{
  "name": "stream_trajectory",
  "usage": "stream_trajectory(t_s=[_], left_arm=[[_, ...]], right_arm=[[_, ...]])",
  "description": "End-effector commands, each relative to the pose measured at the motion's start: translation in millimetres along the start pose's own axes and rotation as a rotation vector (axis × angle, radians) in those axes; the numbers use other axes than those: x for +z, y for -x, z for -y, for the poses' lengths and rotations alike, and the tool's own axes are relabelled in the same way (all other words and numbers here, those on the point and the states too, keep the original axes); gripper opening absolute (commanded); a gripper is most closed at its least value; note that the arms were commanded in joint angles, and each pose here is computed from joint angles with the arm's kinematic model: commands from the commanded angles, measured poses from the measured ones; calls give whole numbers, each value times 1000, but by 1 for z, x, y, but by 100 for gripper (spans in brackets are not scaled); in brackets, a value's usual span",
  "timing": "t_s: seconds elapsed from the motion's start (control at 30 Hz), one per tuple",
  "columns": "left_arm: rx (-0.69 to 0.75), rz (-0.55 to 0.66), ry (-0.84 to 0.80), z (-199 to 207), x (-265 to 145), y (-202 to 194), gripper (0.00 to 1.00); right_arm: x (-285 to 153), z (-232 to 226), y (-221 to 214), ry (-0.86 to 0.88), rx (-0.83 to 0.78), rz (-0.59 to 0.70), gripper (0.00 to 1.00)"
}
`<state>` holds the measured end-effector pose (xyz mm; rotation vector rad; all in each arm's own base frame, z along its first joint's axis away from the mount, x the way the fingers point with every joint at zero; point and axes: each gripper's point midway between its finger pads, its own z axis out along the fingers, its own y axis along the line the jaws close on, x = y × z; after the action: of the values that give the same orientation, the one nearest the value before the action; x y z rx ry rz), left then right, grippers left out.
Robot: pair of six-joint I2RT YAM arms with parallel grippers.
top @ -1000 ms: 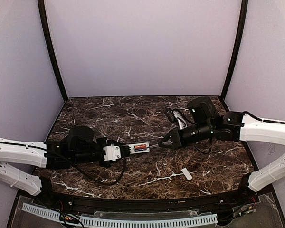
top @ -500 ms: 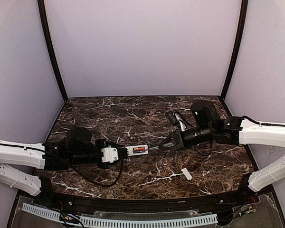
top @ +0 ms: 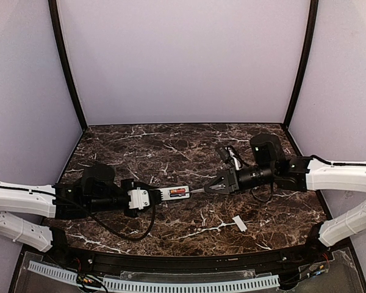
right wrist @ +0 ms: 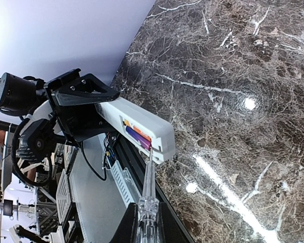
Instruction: Unload the batteries from the remote control
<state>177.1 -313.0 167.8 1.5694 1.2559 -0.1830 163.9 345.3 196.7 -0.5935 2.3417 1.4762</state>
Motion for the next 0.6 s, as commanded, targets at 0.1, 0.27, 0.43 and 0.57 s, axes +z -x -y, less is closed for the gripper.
stream_trajectory(t_s=[0.1,0.27,0.43,0.57], left_arm=[[-7,243,84,-28,-13,59,0],[-5,242,78,-27,-12,59,0],[-4,242,71,-25,-11,59,0],[-1,224,61,-23,-8,56,0]], right_arm=[[-8,-68,-2,341,-136,-24,0],[-8,-69,-3,361,-132,-24,0],[-9,-74,-1,390,-130,-17,0],[-10,-80,1,422,-128,-16,0]])
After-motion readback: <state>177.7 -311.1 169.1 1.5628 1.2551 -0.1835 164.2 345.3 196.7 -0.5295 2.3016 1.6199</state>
